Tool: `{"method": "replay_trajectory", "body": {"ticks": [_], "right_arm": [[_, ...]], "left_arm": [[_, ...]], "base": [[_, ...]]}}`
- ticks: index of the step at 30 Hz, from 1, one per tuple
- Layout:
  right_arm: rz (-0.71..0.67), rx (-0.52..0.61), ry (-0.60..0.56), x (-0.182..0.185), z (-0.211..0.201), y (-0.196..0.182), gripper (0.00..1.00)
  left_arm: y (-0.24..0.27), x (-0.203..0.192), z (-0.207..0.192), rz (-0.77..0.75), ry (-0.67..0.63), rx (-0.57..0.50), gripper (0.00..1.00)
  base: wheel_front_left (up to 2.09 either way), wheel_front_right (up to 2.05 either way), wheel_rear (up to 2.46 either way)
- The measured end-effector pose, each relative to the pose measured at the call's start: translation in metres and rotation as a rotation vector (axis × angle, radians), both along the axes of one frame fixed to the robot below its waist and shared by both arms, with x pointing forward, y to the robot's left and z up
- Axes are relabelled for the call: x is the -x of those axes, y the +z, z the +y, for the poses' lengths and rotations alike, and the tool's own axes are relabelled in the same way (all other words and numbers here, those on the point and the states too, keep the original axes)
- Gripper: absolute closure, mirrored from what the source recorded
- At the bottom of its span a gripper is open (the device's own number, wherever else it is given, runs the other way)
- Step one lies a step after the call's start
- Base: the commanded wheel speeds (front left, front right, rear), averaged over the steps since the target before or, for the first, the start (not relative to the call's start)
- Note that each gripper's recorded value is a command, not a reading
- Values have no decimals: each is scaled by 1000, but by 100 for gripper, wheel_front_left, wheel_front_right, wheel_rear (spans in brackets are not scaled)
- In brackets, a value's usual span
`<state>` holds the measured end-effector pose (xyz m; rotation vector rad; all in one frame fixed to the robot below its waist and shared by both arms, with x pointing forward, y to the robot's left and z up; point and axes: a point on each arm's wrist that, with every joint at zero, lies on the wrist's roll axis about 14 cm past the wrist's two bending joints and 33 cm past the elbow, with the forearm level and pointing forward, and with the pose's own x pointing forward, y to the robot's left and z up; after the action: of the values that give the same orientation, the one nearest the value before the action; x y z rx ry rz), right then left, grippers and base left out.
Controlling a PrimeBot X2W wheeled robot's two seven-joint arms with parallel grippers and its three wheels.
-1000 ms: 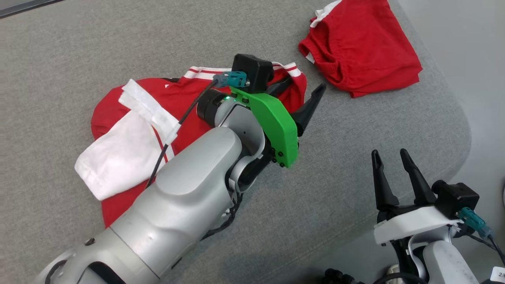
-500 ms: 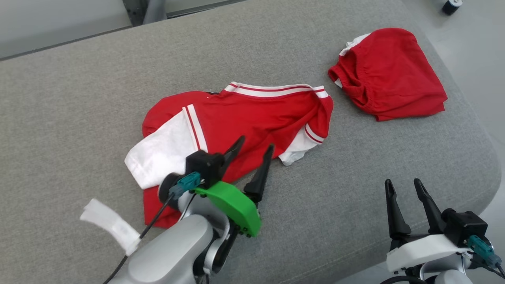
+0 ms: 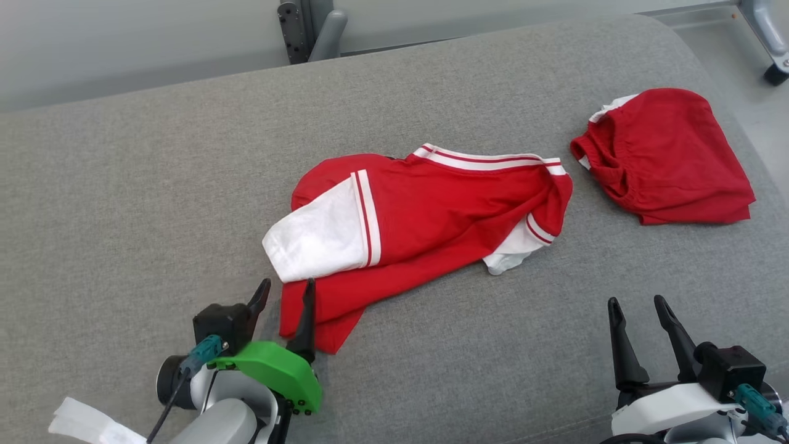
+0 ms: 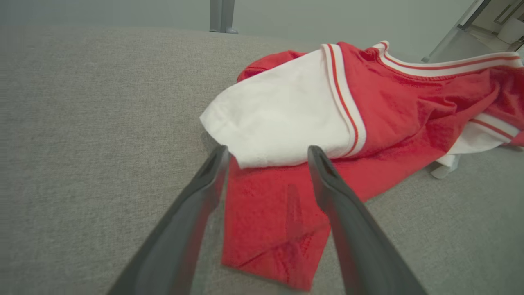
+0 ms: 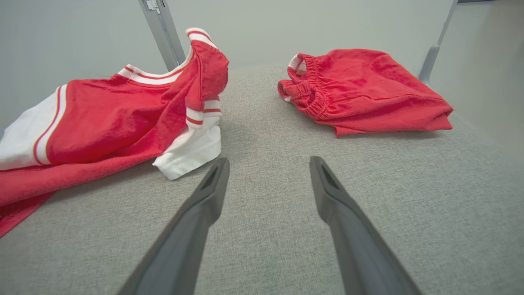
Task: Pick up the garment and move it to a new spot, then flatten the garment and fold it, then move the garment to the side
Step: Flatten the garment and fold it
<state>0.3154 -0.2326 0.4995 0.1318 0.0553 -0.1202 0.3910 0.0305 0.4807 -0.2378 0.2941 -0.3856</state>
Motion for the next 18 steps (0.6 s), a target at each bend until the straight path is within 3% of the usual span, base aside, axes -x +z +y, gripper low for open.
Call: {"method": "replay_trajectory", "body": {"ticks": [12,16,18], "right_arm": [[11,3,10,-1,1,-3,0],[17,4,1,0,-2,-4,0],[14,6,-2,-2,-3,-3,0]], "left_arm": [[-27,-6,-2,130,-41,13,0],[-35,-11,-3,146,-58,-5,37],[-33,-19,-3,134,-57,-3,40]], "base": [[0,0,0],[0,0,0],[0,0,0]]}}
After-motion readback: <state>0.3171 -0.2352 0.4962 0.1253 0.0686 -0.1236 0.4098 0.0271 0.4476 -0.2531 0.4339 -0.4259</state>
